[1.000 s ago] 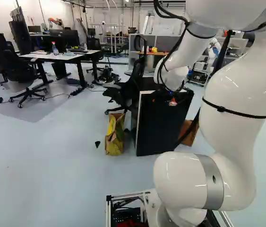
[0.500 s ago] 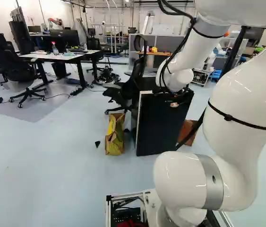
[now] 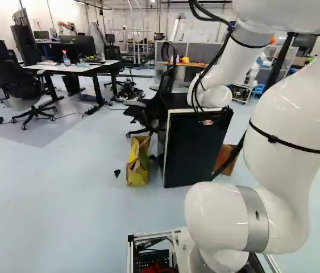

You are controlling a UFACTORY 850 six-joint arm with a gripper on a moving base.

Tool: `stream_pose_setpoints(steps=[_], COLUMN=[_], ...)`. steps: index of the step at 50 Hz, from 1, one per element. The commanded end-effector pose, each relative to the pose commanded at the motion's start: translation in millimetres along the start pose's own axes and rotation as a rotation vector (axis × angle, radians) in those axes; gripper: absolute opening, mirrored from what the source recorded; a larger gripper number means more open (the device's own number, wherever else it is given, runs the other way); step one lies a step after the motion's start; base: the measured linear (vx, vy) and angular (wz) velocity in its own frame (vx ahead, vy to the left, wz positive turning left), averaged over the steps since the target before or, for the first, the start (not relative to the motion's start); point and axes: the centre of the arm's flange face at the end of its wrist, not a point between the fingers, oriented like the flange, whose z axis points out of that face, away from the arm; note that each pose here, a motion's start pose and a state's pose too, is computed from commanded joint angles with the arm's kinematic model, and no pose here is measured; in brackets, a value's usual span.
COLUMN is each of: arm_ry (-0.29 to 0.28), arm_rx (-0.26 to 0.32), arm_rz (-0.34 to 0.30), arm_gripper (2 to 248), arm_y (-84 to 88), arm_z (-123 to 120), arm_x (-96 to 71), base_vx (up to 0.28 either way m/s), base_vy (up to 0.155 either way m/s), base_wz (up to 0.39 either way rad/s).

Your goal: Grab a drink from the fridge

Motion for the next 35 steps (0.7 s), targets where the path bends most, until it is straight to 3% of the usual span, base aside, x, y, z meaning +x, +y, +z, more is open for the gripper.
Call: stream_pose_setpoints(steps=[20, 35], arm_ry=[0.130, 0.163], arm_rx=[0.001, 0.002], arm_rz=[0.001, 0.002], arm_gripper=[247, 247], arm_y=[-0.3, -0.2], arm_z=[11.0, 21.1], arm_x=[-2.4, -9.4], base_vx=[0.000, 0.000], base_vy=[0.000, 0.000], base_wz=[0.000, 0.000])
